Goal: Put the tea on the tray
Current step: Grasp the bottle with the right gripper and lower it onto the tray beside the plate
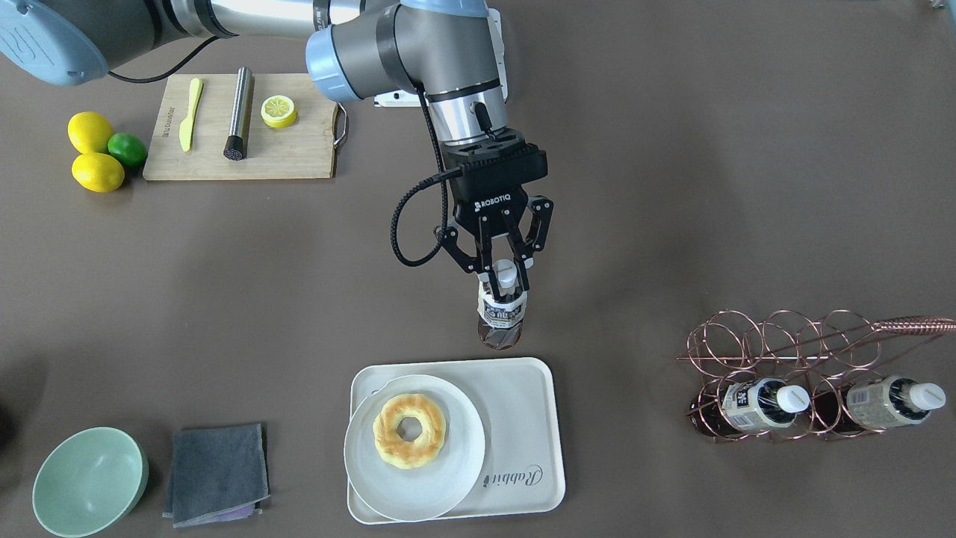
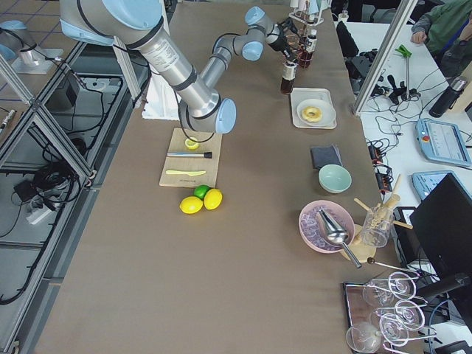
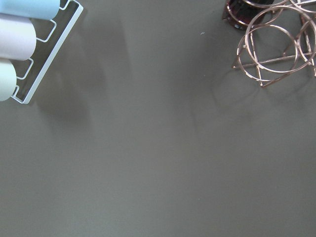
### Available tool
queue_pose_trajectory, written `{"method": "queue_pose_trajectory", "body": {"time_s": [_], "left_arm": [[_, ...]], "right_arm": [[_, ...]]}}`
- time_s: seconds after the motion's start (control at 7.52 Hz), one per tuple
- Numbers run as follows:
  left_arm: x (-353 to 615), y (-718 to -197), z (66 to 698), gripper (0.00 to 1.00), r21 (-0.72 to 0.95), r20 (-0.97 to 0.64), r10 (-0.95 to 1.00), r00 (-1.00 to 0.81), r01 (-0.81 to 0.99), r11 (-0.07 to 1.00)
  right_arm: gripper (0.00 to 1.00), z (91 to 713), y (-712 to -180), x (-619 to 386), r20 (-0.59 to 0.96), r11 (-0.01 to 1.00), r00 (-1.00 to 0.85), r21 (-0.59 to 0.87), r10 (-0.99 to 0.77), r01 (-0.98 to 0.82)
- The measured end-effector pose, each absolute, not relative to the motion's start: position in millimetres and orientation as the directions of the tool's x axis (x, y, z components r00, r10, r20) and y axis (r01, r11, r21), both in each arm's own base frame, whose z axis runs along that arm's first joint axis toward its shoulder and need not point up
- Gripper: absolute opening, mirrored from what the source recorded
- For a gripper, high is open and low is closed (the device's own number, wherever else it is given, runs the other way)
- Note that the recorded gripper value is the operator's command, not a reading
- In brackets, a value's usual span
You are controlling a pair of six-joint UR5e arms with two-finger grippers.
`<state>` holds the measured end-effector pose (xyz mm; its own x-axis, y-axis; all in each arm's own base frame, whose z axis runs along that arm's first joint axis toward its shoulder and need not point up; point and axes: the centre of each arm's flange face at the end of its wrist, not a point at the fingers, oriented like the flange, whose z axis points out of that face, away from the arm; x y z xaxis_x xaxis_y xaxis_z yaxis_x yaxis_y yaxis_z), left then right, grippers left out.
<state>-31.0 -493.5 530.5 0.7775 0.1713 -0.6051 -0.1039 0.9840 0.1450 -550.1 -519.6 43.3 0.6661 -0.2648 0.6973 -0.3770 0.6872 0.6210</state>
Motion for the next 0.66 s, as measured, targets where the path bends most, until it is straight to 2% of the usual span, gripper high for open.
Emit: {"method": "queue_pose_trajectory", "body": {"time_s": [0.66], "left_arm": [[-43,-485,550,1.0,0.119,-0.64,0.144,0.755,-0.088,0.989]], "right_arm": [[0.0,36,-622,-599,0.683,0.7,0.7,0.605,-0.211,-0.379]]}}
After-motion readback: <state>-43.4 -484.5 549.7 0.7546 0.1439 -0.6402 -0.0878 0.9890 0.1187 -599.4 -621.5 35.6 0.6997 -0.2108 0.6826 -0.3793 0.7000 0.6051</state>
